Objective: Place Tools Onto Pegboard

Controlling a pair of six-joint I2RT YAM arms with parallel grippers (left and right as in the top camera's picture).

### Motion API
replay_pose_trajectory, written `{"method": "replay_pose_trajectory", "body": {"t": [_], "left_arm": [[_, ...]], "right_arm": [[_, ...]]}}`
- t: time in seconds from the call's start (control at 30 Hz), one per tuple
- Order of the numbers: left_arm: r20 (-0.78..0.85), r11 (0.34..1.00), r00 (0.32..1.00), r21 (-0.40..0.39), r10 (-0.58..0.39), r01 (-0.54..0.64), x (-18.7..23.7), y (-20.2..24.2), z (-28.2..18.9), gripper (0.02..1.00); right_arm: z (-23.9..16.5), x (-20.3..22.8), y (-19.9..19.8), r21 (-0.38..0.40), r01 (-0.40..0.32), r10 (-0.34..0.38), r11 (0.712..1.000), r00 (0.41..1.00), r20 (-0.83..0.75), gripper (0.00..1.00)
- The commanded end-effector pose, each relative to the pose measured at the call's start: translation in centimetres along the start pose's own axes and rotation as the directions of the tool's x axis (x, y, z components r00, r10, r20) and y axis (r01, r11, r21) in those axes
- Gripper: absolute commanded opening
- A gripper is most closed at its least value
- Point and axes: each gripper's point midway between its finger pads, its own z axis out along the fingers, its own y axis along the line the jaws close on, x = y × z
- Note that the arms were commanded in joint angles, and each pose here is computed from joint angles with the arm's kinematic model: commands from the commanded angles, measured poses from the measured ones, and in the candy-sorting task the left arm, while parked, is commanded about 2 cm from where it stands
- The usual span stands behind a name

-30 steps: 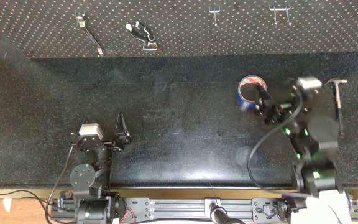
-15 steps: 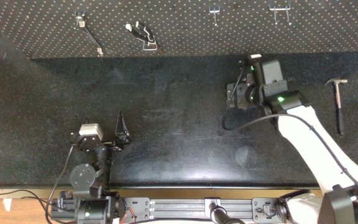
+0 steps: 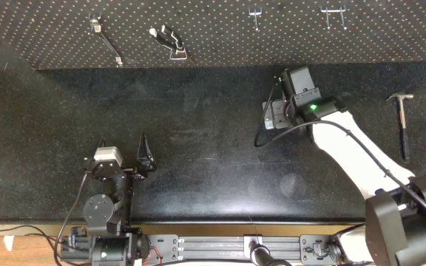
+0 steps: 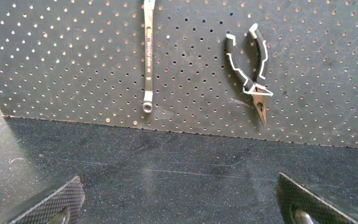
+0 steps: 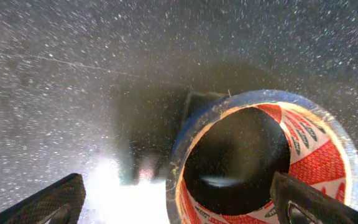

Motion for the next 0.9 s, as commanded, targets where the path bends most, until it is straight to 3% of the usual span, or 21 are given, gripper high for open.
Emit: {"method": "replay_pose_trajectory", "body": {"t": [0.03, 0.13, 0.17, 0.2, 0.23, 0.27, 0.43, 0.5, 0.57, 0.63, 0.73, 0.83, 0.9], "left_arm": [[-0.003, 1.000, 1.000, 0.011, 0.002, -0.002, 0.2, -0.2, 0.0, 0.996], [-0.003, 1.000, 1.000, 0.011, 0.002, -0.002, 0.2, -0.2, 0.0, 0.996], [-0.003, 1.000, 1.000, 0.011, 0.002, -0.002, 0.1, -0.2, 0.0, 0.996], [-0.003, 1.000, 1.000, 0.011, 0.002, -0.002, 0.2, -0.2, 0.0, 0.996], [-0.003, 1.000, 1.000, 0.011, 0.002, -0.002, 0.2, -0.2, 0.0, 0.996], [-0.003, 1.000, 1.000, 0.011, 0.002, -0.002, 0.2, -0.2, 0.0, 0.996], [-0.003, 1.000, 1.000, 0.011, 0.002, -0.002, 0.2, -0.2, 0.0, 0.996], [-0.003, 1.000, 1.000, 0.011, 0.002, -0.002, 0.2, -0.2, 0.0, 0.996], [-0.003, 1.000, 1.000, 0.011, 0.002, -0.002, 0.2, -0.2, 0.0, 0.996], [-0.003, 1.000, 1.000, 0.011, 0.002, -0.002, 0.1, -0.2, 0.0, 0.996], [-0.003, 1.000, 1.000, 0.011, 0.002, -0.002, 0.2, -0.2, 0.0, 0.996], [-0.003, 1.000, 1.000, 0.011, 0.002, -0.002, 0.2, -0.2, 0.0, 0.996], [-0.003, 1.000, 1.000, 0.011, 0.002, -0.002, 0.2, -0.2, 0.0, 0.996]], "right_arm": [[1.1, 0.0, 0.3, -0.001, 0.004, -0.004, 1.000, 1.000, -0.024, 0.976], [1.4, 0.0, 0.3, 0.000, 0.005, -0.005, 1.000, 1.000, -0.027, 0.978], [1.4, 0.0, 0.3, 0.000, 0.004, -0.004, 1.000, 1.000, -0.026, 0.860], [1.5, 0.1, 0.3, 0.001, 0.001, -0.001, 1.000, 1.000, -0.028, 0.614], [1.6, 0.2, 0.3, 0.001, 0.001, -0.001, 1.000, 0.999, -0.033, 0.259], [1.7, 0.3, 0.2, 0.002, 0.001, -0.001, 1.000, 0.999, -0.037, 0.086], [1.5, 1.4, 0.1, 0.009, 0.003, -0.002, 1.000, 0.997, -0.082, 0.077], [-0.5, 0.0, 0.5, -0.005, -0.048, 0.048, 0.999, 0.999, -0.013, 0.075], [-5.4, -3.9, 2.3, -0.073, -0.048, 0.061, 0.996, 0.979, 0.194, 0.075], [-10.3, -7.8, 4.4, -0.143, -0.005, 0.063, 0.990, 0.912, 0.405, 0.075], [-18.5, -12.7, 6.5, -0.194, 0.040, 0.106, 0.980, 0.721, 0.684, 0.075], [-20.5, -14.5, 7.8, -0.225, 0.065, 0.133, 0.972, 0.638, 0.758, 0.075], [-19.9, -15.3, 8.2, -0.223, 0.076, 0.128, 0.972, 0.623, 0.772, 0.075]]}}
